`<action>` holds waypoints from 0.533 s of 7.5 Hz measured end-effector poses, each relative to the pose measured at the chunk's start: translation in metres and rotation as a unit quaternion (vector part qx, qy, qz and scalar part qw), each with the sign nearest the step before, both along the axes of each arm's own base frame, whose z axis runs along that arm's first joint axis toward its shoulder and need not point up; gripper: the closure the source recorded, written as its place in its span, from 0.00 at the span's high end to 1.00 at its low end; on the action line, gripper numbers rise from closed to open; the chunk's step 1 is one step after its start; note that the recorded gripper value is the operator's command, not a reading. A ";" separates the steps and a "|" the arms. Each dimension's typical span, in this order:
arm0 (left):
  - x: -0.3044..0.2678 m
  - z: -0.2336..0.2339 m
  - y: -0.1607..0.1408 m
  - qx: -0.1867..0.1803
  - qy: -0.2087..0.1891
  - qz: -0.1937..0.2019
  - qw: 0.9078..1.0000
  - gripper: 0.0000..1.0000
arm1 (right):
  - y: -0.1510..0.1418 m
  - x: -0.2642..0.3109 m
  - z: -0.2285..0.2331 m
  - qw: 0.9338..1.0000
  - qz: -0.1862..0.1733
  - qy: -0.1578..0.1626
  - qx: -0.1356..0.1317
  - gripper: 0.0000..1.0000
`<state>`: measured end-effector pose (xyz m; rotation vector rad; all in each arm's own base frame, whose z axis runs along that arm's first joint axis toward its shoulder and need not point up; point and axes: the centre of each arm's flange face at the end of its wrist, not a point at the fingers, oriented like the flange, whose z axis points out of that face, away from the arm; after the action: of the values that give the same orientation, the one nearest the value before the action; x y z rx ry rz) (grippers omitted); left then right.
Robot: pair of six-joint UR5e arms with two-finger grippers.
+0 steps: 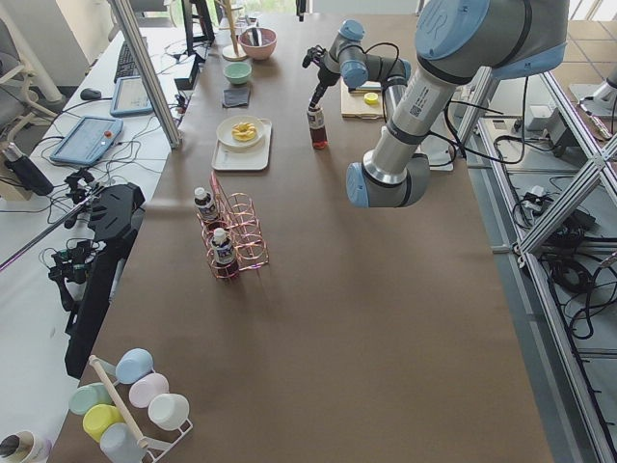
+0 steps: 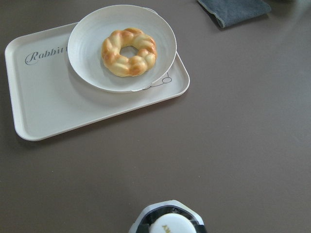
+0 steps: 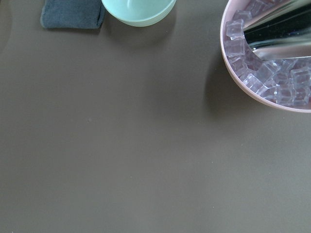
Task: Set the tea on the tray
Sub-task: 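Carry the bottle with the left gripper and set it down before the tray, then open the left gripper and withdraw it while the right arm reaches toward the bottle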
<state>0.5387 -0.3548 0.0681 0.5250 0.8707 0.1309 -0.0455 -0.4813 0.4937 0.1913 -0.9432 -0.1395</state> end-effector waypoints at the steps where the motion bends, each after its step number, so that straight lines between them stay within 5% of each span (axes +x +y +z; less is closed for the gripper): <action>1: -0.001 0.001 -0.001 0.002 -0.001 0.000 1.000 0.97 | -0.004 -0.004 -0.007 1.000 0.002 -0.003 0.001 1.00; 4: -0.008 -0.003 -0.002 0.004 0.003 -0.002 1.000 0.97 | -0.025 -0.036 -0.049 1.000 0.004 -0.015 0.001 0.98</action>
<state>0.5311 -0.3572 0.0653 0.5360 0.8751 0.1289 -0.0818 -0.5062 0.4448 0.1999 -0.9726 -0.1299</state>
